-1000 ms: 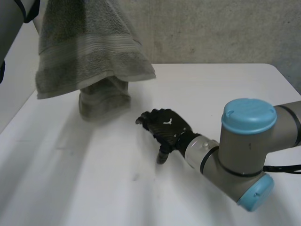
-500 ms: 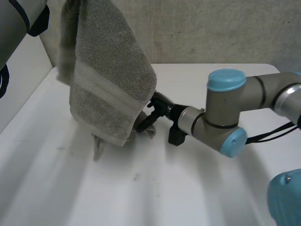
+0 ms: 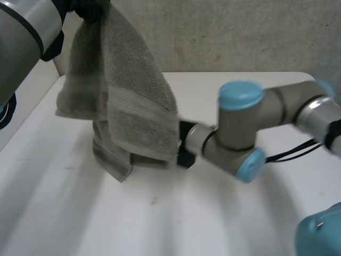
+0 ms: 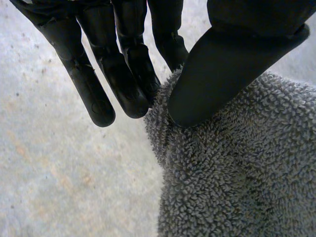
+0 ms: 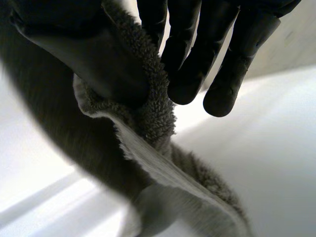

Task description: Fold the towel.

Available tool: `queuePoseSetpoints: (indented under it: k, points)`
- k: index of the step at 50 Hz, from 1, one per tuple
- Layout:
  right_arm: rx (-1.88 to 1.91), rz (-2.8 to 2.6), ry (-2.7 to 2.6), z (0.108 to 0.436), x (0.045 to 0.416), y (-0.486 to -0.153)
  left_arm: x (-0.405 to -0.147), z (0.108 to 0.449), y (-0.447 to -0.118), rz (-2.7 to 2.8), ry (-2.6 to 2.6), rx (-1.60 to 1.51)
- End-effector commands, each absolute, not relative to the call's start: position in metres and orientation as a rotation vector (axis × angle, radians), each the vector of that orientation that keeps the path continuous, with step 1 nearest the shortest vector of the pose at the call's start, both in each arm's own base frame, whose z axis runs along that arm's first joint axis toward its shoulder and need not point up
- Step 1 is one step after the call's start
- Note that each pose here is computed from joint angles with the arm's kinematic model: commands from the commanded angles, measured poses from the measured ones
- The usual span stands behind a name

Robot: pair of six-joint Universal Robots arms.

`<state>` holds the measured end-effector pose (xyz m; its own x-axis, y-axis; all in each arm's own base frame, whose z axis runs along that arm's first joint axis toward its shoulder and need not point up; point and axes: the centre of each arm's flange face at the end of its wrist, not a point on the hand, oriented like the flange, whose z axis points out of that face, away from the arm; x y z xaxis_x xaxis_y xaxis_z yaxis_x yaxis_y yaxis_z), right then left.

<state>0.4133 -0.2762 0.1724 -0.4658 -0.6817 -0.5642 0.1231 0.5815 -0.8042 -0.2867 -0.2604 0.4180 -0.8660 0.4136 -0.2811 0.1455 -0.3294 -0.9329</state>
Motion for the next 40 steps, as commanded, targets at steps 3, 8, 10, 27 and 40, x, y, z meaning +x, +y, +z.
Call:
queuePoseSetpoints:
  k: [3,8,10,27,40]
  points:
    - [-0.856,-1.526,1.899,0.238,0.346,-0.313,-0.275,0.373,-0.28,2.228,-1.874,-0.741]
    - [-1.06,-1.651,1.95,0.254,0.325,-0.3,-0.273,0.338,-0.292,2.186,-1.932,-0.744]
    - [-1.078,-1.702,1.948,0.262,0.32,-0.295,-0.275,0.322,-0.296,2.17,-1.948,-0.752]
    - [-1.489,-1.937,1.901,0.25,0.3,-0.239,-0.299,0.201,-0.358,2.178,-1.889,-0.938]
    - [-1.542,-1.967,1.885,0.221,0.322,-0.238,-0.301,0.175,-0.382,2.269,-1.891,-1.048]
